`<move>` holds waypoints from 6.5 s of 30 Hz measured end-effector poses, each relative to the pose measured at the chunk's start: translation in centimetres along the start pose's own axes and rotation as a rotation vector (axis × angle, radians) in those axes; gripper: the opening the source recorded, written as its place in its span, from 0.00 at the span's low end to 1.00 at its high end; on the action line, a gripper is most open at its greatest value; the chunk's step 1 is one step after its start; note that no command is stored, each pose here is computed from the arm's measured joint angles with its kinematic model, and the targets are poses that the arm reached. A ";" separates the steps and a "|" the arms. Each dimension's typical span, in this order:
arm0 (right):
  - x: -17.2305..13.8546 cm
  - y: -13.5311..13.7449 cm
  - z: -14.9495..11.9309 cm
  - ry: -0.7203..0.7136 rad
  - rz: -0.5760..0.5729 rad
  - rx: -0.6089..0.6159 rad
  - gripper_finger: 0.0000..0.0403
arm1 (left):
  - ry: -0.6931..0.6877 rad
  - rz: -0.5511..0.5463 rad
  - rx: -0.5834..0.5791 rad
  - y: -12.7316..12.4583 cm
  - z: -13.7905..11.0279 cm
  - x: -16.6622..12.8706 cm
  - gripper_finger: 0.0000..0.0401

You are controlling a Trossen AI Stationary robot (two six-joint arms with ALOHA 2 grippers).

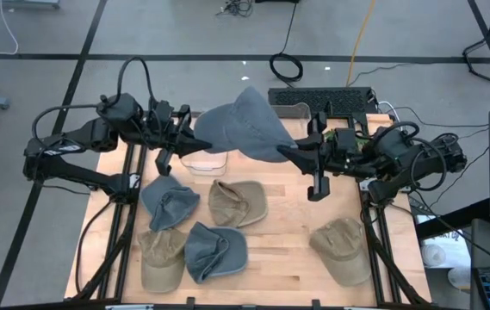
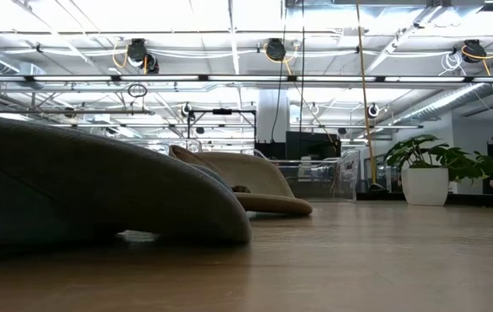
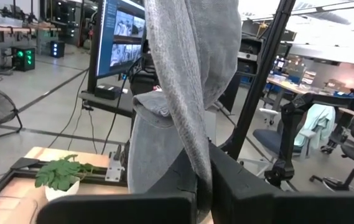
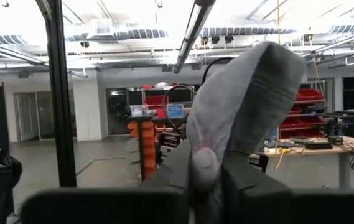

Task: Pick & Place hat
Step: Put the top right blue cap into the right transparent bin, then put the bottom blue cap into the right transparent bin

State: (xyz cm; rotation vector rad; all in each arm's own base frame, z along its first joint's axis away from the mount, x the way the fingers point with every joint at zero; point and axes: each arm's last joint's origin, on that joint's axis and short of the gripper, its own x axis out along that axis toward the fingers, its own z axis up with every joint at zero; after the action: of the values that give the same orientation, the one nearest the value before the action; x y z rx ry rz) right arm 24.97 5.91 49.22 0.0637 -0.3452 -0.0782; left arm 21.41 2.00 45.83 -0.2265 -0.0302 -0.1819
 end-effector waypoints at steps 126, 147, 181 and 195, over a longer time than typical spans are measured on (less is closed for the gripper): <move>-2.1 -24.6 -14.5 0.917 -1.010 -0.417 0.01 | -0.092 0.153 0.062 -1.2 1.8 -5.6 0.42; -3.4 -27.5 -17.4 1.059 -1.025 -0.291 0.01 | -0.090 0.153 0.059 -1.2 1.8 -5.6 0.43; -5.7 -18.5 -9.9 0.621 -0.779 -0.199 0.57 | -0.088 0.151 0.093 -1.2 1.8 -5.6 0.43; -3.1 -13.2 -8.4 0.337 -0.515 -0.092 0.65 | -0.088 0.152 0.097 -1.2 1.8 -5.6 0.43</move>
State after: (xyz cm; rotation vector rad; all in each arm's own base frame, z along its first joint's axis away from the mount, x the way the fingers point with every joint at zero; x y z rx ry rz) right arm 24.05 -6.52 39.32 0.0724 0.0194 -0.5861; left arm 15.72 2.24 47.52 -0.1395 -0.1083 -0.0192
